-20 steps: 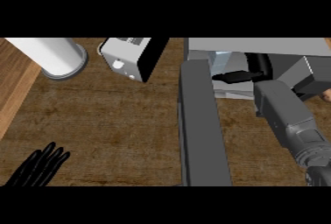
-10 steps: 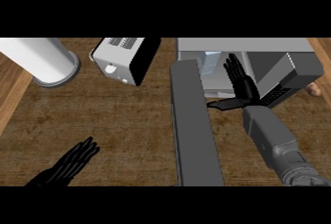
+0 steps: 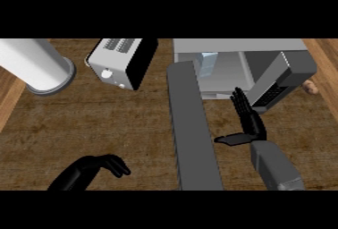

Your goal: Pick up the milk, place it into the microwave and close the microwave

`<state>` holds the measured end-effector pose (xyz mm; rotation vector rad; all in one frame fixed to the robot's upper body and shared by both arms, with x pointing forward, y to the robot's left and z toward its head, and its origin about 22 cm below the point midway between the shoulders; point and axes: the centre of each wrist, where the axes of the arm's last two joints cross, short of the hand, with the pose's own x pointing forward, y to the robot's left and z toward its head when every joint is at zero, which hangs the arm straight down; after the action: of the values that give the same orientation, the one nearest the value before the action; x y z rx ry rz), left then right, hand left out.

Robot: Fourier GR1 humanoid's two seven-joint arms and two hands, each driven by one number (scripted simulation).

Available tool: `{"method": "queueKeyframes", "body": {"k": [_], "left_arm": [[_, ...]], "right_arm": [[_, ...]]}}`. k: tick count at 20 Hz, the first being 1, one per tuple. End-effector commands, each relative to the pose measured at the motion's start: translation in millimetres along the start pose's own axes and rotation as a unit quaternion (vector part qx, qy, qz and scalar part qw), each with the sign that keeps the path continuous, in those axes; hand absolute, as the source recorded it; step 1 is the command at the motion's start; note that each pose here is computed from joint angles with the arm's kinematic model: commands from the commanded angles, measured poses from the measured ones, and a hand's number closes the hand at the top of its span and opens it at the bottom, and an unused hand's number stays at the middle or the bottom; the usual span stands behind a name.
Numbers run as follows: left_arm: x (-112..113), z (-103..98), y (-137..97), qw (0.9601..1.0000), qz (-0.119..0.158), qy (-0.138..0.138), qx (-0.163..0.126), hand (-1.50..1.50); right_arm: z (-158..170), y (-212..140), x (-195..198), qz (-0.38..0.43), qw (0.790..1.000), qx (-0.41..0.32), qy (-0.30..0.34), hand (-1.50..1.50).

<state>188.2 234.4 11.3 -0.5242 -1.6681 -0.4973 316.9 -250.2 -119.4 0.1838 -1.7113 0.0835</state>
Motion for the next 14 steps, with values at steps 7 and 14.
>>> {"method": "queueKeyframes", "body": {"k": [7, 14], "left_arm": [[-24, -39, -9, 0.9973, -0.045, 0.046, -0.035, 1.50], [-41, -80, -41, 0.9925, -0.075, 0.040, -0.088, 1.50]], "right_arm": [[117, -57, -19, 0.005, 0.999, -0.051, 0.001, -1.50], [162, -90, 15, 0.021, 0.997, -0.067, -0.021, -1.50]]}}
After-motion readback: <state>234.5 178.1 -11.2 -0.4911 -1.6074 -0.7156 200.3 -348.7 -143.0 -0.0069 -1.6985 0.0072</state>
